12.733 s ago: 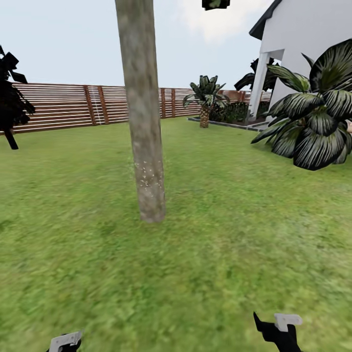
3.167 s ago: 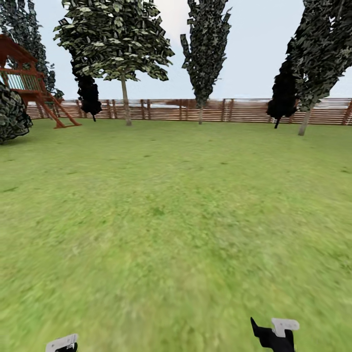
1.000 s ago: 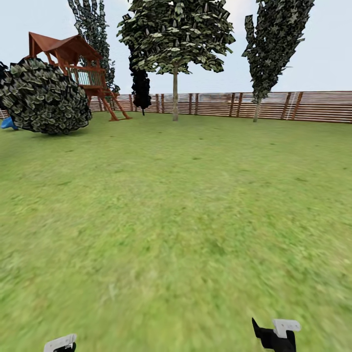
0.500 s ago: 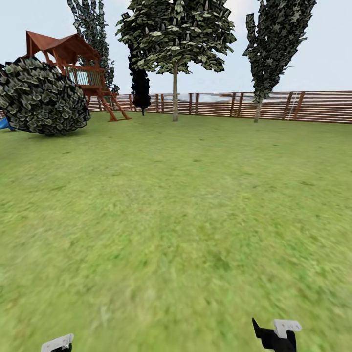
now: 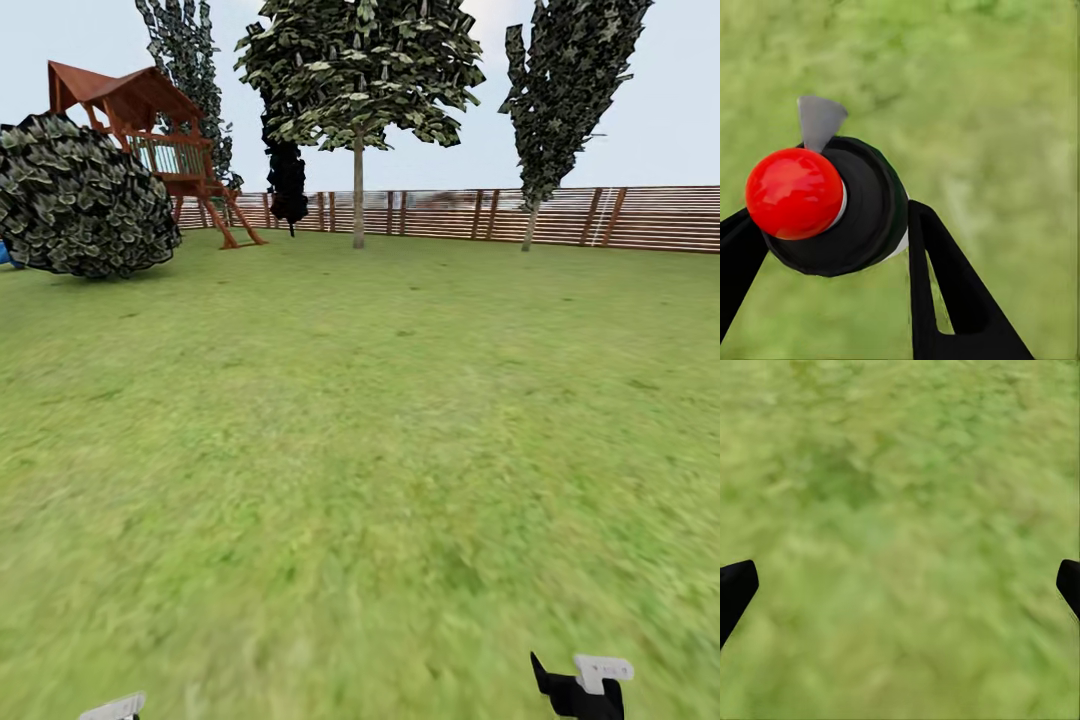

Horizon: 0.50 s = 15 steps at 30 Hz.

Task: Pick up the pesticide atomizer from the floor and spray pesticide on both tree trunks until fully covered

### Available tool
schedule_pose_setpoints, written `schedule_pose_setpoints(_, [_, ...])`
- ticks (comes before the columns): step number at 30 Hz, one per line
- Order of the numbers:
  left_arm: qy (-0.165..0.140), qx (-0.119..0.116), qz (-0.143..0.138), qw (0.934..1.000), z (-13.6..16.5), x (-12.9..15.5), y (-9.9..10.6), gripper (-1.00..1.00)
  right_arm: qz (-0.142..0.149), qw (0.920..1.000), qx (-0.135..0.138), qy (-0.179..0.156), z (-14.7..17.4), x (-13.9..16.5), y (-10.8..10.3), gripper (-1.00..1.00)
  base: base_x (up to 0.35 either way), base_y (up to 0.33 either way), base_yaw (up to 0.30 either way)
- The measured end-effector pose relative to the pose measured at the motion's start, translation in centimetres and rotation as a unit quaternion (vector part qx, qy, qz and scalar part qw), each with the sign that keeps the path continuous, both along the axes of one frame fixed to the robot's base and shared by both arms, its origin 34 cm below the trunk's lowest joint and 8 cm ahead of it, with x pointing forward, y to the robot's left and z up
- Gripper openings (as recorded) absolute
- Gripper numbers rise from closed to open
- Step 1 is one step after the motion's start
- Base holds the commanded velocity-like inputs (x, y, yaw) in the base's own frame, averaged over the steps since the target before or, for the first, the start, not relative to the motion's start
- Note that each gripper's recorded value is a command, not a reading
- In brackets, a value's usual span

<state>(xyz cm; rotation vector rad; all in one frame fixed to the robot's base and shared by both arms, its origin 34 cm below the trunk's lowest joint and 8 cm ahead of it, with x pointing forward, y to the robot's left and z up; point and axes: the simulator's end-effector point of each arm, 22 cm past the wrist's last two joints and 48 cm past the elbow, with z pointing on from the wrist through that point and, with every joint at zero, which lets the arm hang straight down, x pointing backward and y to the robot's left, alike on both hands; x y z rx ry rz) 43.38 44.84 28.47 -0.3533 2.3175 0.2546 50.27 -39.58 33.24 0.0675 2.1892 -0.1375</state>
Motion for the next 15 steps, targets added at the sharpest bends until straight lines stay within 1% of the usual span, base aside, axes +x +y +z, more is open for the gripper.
schedule_pose_setpoints(4, [0.001, -0.001, -0.002, 1.0, -0.1, 0.0, -0.3, -1.0, 0.003, 1.0, 0.004, 0.001, -0.2, 0.0, 0.6, 1.0, 0.338, 0.0, 0.0])
schedule_pose_setpoints(6, [0.001, -0.001, -0.005, 1.0, -0.1, 0.0, -0.5, -1.0, 0.007, 0.9998, 0.017, 0.007, -0.9, -0.3, 1.7, 1.0, 0.338, 0.0, 0.0])
schedule_pose_setpoints(7, [0.002, -0.001, -0.005, 1.0, -0.2, 0.0, -0.5, -1.0, 0.007, 0.9997, 0.021, 0.009, -1.1, -0.4, 1.9, 1.0, 0.338, 0.0, 0.0])
schedule_pose_setpoints(10, [0.003, -0.002, -0.004, 1.0, -0.2, -0.1, -0.6, -1.0, 0.009, 0.9996, 0.025, 0.011, -1.3, -0.6, 2.2, 1.0, 0.338, 0.0, 0.0])
schedule_pose_setpoints(12, [0.007, 0.0, 0.001, 1.0, -0.5, -1.3, 0.0, -1.0, 0.01, 0.9996, 0.025, 0.011, -1.3, -0.6, 2.2, 1.0, 0.339, 0.0, 0.0])
schedule_pose_setpoints(15, [0.006, 0.002, -0.001, 1.0, -0.5, -1.6, 0.0, -1.0, 0.01, 0.9996, 0.026, 0.011, -1.3, -0.5, 2.3, 1.0, 0.339, 0.0, 0.0])
